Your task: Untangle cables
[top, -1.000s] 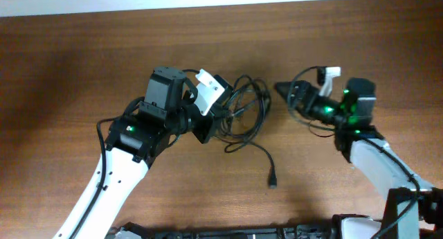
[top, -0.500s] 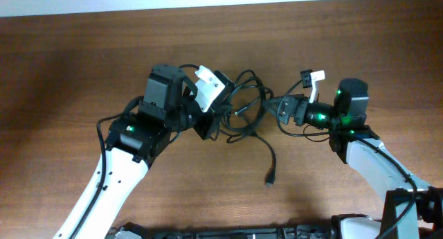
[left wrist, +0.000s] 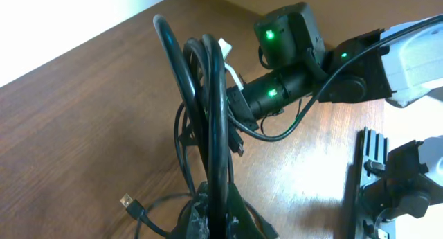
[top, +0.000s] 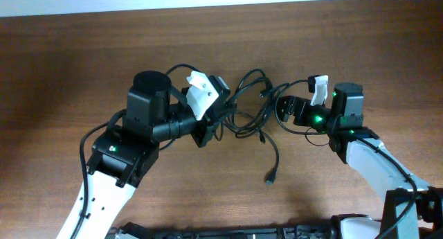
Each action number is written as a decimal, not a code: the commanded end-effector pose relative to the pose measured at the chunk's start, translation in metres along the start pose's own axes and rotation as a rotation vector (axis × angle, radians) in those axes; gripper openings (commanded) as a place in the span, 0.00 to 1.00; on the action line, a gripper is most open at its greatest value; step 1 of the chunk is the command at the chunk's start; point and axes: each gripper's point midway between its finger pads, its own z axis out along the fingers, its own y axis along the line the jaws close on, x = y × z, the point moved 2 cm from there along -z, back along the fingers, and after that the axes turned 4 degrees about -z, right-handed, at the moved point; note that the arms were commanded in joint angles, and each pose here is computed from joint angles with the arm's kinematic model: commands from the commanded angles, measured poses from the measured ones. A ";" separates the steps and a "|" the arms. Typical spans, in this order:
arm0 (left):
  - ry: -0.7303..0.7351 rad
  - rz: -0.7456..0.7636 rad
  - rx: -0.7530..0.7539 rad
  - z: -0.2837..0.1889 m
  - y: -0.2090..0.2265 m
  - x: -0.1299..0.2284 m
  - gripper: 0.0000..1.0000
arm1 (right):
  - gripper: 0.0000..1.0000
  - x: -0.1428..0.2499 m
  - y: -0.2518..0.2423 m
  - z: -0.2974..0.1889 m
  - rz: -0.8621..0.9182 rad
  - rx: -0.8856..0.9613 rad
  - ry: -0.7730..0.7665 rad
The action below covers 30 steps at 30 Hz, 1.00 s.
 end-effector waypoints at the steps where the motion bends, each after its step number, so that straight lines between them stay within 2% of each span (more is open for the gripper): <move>1: -0.045 0.043 0.032 -0.005 -0.009 -0.012 0.00 | 0.99 0.000 0.025 -0.002 -0.044 -0.151 0.025; 4: -0.033 0.006 0.035 0.002 -0.004 -0.010 0.00 | 0.99 -0.004 0.039 -0.005 -0.035 -0.230 0.022; 6: -0.046 -0.035 0.036 0.005 -0.002 -0.013 0.00 | 0.99 -0.007 0.019 -0.001 -0.007 -0.102 -0.010; 7: -0.067 -0.018 0.031 0.002 -0.003 -0.018 0.00 | 0.99 -0.003 -0.010 -0.001 0.048 0.066 -0.019; 9: -0.128 0.010 -0.006 -0.015 0.000 -0.031 0.00 | 0.99 0.011 -0.043 -0.009 0.129 0.251 0.008; 14: -0.248 0.037 -0.187 -0.074 0.019 -0.049 0.00 | 0.99 0.018 -0.066 -0.023 0.209 0.331 0.024; 17: -0.247 0.020 -0.202 -0.075 0.021 -0.048 0.00 | 0.99 0.021 -0.055 -0.020 0.214 0.258 0.047; 21: -0.201 -0.024 -0.195 -0.060 0.034 -0.039 0.00 | 0.99 0.027 -0.021 -0.016 0.226 0.038 0.112; 23: -0.166 -0.098 -0.186 -0.047 0.046 -0.031 0.00 | 0.99 0.028 -0.004 -0.017 0.226 -0.067 0.138; 27: -0.083 -0.289 -0.165 -0.015 0.072 -0.008 0.00 | 0.99 0.026 0.011 -0.018 0.207 -0.166 0.148; 30: -0.011 -0.340 -0.117 0.013 0.073 0.008 0.00 | 0.99 0.026 0.014 -0.019 0.206 -0.184 0.152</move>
